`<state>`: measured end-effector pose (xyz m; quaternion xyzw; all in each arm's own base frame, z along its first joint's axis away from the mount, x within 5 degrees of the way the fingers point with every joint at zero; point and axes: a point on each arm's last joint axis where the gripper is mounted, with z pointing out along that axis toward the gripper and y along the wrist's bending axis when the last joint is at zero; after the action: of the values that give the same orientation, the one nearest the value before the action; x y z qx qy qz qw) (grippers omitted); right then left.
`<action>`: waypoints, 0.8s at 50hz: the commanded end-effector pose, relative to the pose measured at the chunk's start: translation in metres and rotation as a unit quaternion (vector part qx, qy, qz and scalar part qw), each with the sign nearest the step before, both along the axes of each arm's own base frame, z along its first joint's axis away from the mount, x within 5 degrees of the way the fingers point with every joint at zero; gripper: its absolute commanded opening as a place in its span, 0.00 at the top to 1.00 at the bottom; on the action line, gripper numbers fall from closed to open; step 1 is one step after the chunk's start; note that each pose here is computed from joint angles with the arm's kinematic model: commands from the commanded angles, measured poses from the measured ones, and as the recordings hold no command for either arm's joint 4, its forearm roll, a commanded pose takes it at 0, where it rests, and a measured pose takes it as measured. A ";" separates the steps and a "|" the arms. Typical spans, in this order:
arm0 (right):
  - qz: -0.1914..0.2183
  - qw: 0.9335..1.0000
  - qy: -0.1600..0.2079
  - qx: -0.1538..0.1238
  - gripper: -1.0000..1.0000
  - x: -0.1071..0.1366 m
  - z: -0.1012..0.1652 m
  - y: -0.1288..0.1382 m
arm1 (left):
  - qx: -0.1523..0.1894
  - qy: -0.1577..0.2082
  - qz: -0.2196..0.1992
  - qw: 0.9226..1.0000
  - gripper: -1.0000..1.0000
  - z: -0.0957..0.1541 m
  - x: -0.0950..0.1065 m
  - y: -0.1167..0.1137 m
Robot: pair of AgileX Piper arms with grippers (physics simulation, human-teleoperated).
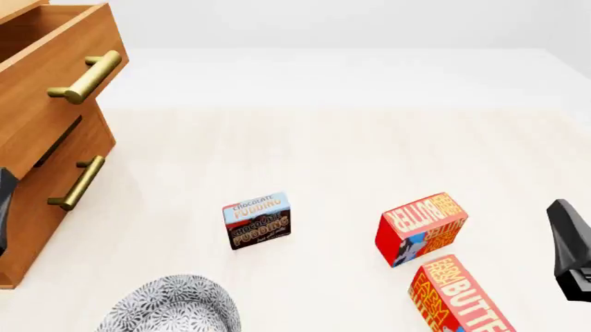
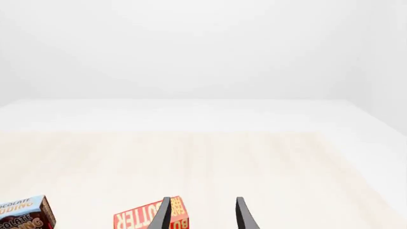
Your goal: Put the chocolate pudding in the top drawer of the cabinet and close it.
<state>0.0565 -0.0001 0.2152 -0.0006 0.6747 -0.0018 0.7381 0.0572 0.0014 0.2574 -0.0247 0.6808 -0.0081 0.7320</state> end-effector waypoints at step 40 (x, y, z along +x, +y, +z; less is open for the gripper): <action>0.000 1.000 0.000 0.000 0.00 0.000 0.000 0.000 | 0.047 0.007 0.028 0.998 0.00 0.167 -0.018 0.002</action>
<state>0.0565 -0.0001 0.2152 -0.0006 0.6747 -0.0018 0.7381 0.0456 0.0009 0.3969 -0.0047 0.6768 0.0099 0.7360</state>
